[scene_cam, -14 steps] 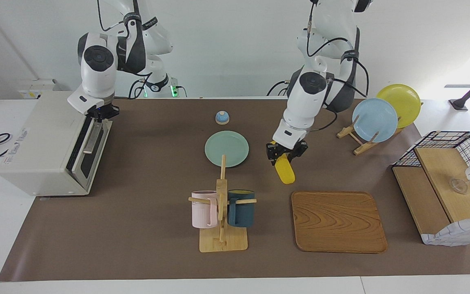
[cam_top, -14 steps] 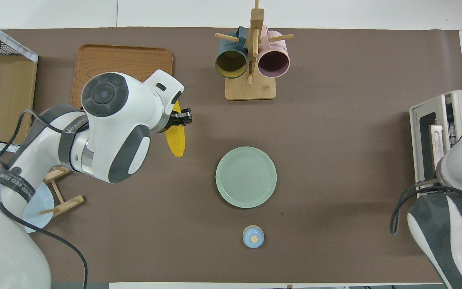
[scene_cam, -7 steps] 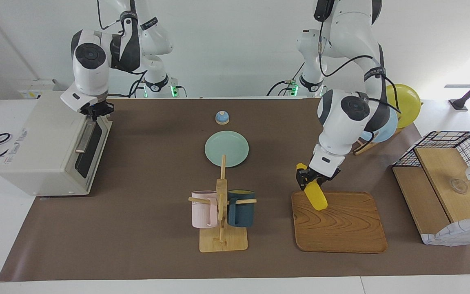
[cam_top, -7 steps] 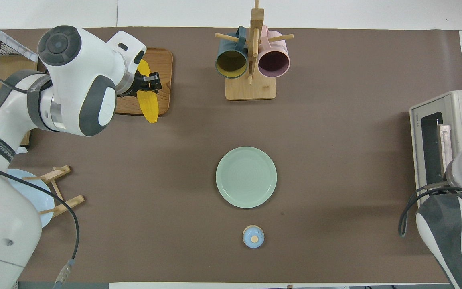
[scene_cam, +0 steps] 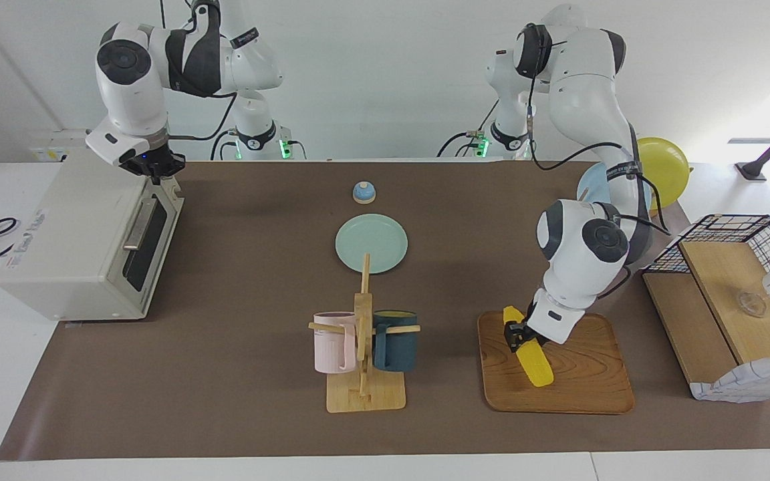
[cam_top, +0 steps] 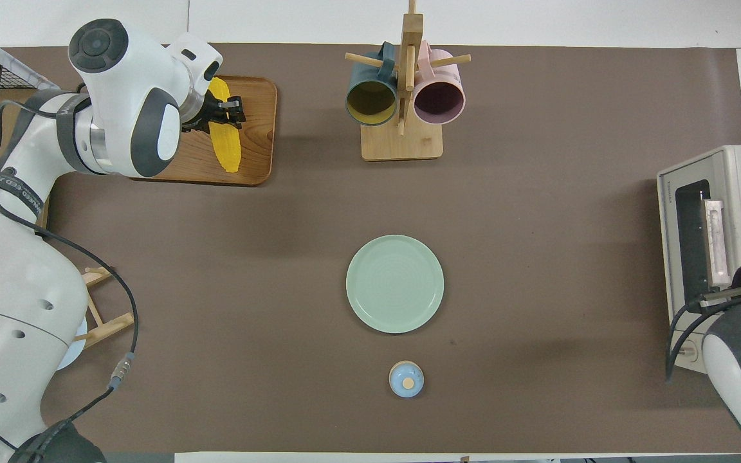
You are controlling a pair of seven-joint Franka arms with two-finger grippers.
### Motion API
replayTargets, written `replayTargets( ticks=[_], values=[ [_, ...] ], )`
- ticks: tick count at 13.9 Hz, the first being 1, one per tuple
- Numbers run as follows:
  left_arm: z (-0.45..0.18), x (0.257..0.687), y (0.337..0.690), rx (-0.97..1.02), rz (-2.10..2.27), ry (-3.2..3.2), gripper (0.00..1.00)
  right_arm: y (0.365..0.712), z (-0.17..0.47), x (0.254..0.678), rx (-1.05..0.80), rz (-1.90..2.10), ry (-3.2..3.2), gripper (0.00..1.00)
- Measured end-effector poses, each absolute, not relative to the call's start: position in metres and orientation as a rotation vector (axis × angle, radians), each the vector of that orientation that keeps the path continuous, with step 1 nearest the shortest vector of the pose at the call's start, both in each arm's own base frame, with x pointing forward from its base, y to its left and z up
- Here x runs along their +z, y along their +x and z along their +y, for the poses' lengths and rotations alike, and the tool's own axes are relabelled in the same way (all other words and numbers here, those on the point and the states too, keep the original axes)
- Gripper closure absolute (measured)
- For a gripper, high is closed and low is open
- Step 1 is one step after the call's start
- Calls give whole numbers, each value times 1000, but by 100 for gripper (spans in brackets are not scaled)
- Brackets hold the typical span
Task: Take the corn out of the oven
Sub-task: 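Lift the corn and carry it onto the wooden tray with the left gripper, then release the corn on the tray and open the left gripper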
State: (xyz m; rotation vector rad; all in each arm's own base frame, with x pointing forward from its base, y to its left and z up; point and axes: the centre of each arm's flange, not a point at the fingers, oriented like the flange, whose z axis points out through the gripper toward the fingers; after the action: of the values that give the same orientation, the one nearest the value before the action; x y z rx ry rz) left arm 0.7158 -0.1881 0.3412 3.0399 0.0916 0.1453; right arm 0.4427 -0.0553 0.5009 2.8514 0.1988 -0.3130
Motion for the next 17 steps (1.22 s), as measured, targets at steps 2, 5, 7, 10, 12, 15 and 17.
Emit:
replayTargets(
  ticks=[2, 5, 7, 10, 12, 15, 17],
  values=[
    [-184, 334, 718, 139, 50, 3042, 44, 442, -48, 533, -296, 178, 2892, 99],
    [-180, 322, 721, 141, 1, 3042, 44, 443, -40, 581, -234, 143, 2985, 99],
    [-184, 311, 721, 126, -14, 3041, 44, 447, -35, 599, -191, 135, 3048, 96],
    [-185, 312, 722, 133, -37, 3039, 44, 456, -32, 609, -196, 130, 3086, 68],
    [-184, 312, 722, 139, -77, 3039, 44, 465, -34, 619, -192, 124, 3090, 44],
    [-183, 312, 723, 154, -99, 3037, 44, 484, -37, 627, -229, 112, 3091, 9],
    [-184, 312, 723, 155, -105, 3037, 44, 495, -32, 623, -243, 131, 3094, 0]
  ],
)
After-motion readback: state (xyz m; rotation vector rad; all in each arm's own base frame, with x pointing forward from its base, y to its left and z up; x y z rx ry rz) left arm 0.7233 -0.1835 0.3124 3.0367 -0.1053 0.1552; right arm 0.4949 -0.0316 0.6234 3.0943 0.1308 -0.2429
